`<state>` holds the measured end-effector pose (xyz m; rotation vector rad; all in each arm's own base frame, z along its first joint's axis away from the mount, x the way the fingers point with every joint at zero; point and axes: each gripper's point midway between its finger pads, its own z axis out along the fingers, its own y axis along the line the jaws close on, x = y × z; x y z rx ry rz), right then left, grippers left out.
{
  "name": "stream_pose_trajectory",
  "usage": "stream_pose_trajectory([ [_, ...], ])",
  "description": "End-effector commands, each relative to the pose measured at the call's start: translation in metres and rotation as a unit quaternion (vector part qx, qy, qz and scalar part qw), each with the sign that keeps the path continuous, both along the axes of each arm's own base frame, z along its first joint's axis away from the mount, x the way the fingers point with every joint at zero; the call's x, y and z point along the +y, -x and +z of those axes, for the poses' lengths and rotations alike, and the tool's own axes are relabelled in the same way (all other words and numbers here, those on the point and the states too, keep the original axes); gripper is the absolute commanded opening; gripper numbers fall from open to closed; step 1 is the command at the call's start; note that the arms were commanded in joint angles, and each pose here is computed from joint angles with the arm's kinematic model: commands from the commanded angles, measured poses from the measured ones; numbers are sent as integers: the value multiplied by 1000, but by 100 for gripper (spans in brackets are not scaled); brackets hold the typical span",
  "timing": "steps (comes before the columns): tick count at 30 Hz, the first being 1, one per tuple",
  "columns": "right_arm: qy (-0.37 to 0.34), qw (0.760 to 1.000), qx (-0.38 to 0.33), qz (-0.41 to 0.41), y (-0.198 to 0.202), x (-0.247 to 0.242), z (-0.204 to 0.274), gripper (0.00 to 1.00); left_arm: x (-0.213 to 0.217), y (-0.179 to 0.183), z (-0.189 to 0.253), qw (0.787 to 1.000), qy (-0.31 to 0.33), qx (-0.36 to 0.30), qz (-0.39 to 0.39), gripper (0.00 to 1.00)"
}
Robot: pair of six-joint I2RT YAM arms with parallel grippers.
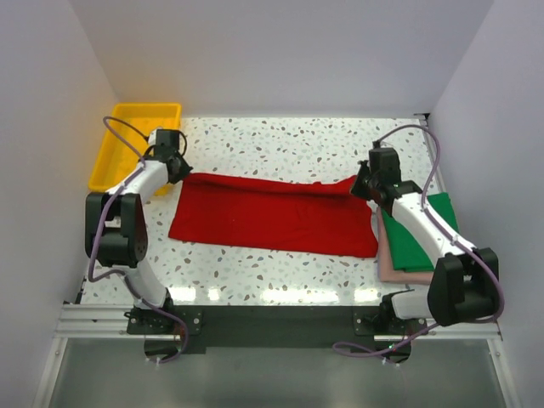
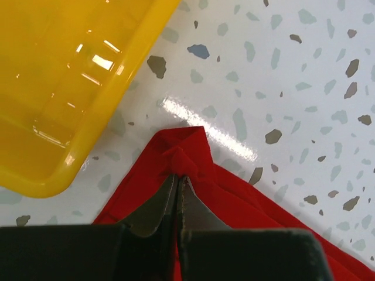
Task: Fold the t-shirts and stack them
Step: Fold the tshirt
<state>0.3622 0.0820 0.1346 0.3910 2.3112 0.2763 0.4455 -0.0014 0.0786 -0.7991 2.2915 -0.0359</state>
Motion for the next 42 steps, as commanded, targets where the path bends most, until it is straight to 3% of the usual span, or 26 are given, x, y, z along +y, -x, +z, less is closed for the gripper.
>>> stream_pose_trajectory([
  [1,-27,999,-29,2,8,7,13,0,8,3,16,999,1,-33,22,0],
  [24,-63,998,11,21,68,12,-32,0,12,58,0,997,17,-29,63,3],
  [26,-63,998,19,22,73,11,-40,6,11,63,0,997,23,-33,66,13],
  [29,-58,998,21,26,80,9,-40,29,9,66,9,996,32,-50,61,36],
  [30,-57,998,10,26,80,8,-33,42,8,66,13,996,33,-59,58,40],
  [33,-51,998,-6,28,81,6,-20,56,3,66,33,994,43,-89,45,47],
  [38,-49,998,-17,35,66,9,-12,60,-10,53,39,993,57,-98,16,46],
  [42,-43,998,-16,45,41,16,-11,60,-20,45,20,996,57,-61,7,42],
])
